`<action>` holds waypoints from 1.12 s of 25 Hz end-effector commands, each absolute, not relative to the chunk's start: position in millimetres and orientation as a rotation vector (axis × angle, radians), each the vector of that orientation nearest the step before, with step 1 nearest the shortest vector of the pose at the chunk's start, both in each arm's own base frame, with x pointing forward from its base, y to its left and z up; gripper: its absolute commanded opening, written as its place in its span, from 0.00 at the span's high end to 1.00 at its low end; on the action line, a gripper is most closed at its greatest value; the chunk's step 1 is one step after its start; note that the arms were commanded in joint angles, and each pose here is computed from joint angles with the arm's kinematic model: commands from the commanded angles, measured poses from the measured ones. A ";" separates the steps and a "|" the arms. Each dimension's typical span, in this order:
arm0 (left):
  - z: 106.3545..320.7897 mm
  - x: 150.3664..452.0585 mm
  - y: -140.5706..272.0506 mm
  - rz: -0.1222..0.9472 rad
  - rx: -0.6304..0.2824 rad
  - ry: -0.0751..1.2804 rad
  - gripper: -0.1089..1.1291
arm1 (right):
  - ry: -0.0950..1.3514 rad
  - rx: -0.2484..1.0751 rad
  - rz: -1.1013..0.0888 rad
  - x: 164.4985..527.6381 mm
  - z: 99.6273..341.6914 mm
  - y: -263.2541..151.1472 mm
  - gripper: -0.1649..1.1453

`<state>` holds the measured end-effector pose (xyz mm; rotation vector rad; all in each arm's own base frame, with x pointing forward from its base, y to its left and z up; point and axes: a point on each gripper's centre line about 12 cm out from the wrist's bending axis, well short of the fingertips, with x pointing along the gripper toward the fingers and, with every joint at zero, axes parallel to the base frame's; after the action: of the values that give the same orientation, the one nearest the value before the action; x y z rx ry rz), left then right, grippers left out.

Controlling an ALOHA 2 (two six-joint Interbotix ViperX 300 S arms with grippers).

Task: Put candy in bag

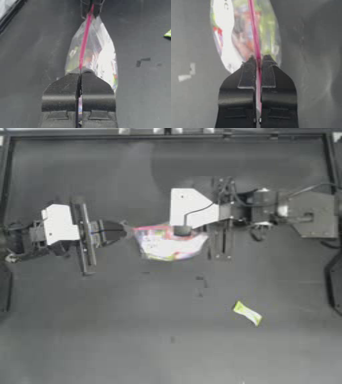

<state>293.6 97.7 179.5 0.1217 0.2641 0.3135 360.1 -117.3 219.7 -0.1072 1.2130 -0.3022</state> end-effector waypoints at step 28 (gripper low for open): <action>183.7 295.8 99.7 0.321 0.118 0.248 0.87 | 1.204 -0.032 -0.388 302.5 223.4 -120.7 0.83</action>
<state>295.1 98.2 178.5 0.1197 0.2669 0.3135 310.3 -114.4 213.6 -0.0449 1.2256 -0.3560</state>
